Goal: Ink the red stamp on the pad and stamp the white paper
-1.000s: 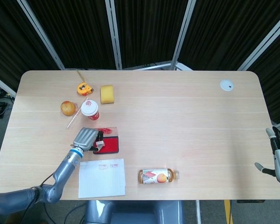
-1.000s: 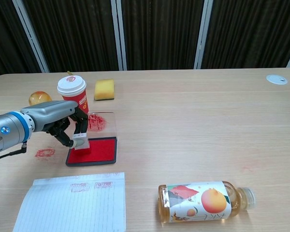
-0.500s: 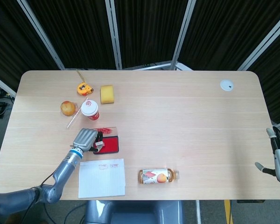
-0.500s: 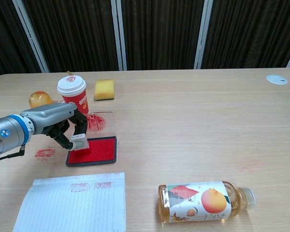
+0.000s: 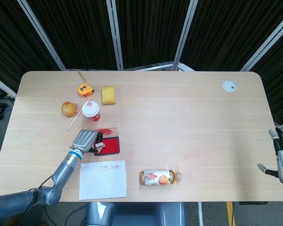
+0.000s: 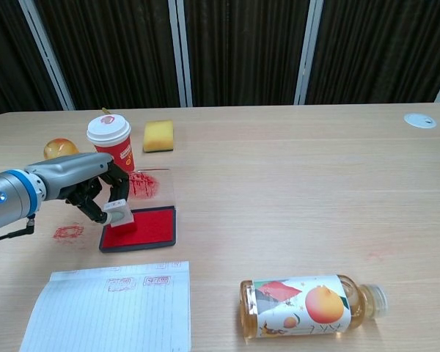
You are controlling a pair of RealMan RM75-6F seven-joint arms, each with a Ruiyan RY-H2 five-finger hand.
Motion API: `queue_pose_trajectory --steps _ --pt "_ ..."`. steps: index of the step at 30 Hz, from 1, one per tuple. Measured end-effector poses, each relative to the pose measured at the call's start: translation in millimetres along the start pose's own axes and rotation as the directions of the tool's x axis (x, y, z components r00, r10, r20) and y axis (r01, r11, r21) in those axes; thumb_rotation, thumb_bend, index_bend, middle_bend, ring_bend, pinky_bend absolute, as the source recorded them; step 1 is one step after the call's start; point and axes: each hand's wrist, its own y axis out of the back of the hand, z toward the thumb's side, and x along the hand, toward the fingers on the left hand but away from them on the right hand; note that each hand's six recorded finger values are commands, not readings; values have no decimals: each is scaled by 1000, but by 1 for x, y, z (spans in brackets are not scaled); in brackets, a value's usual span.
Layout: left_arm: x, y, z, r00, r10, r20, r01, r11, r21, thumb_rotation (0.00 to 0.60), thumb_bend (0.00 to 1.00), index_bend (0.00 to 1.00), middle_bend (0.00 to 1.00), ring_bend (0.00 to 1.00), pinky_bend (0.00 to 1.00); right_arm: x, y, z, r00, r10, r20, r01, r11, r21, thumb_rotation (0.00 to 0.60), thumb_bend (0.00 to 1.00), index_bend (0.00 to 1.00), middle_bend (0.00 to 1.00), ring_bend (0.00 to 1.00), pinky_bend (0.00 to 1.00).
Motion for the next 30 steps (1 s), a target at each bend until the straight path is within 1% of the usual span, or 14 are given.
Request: queue_pose_trajectory --steps 7,9,12,17,23,26,30 --pt "-16 18 12 999 8 52 -7 1000 -29 600 418 589 574 821 804 1 0 1 1000 -2 -4 2 1000 2 600 0 0 0 0 0" --pt "-25 22 15 997 4 75 -2 1000 -23 600 417 588 574 821 804 1 0 2 1000 -2 -6 2 1000 1 600 0 0 0 0 0" --pt "-40 24 17 994 -19 104 20 1000 -13 600 419 589 573 821 804 1 0 3 1000 -4 -9 4 1000 1 600 0 0 0 0 0" --pt "-72 16 9 988 -77 135 75 997 19 600 417 589 574 821 804 3 2 4 1000 -7 -13 7 1000 -3 600 0 0 0 0 0" --pt "-101 1 -3 977 -139 162 137 990 23 600 418 590 576 820 804 5 5 5 1000 -15 -19 15 1000 -13 600 0 0 0 0 0" --pt "-111 -2 -9 974 -149 169 146 989 26 600 418 589 576 820 804 6 7 6 1000 -18 -22 17 1000 -17 600 0 0 0 0 0" --pt "-116 -6 -19 974 -148 171 142 989 49 600 418 589 577 821 804 6 7 6 1000 -18 -23 18 1000 -20 600 0 0 0 0 0"
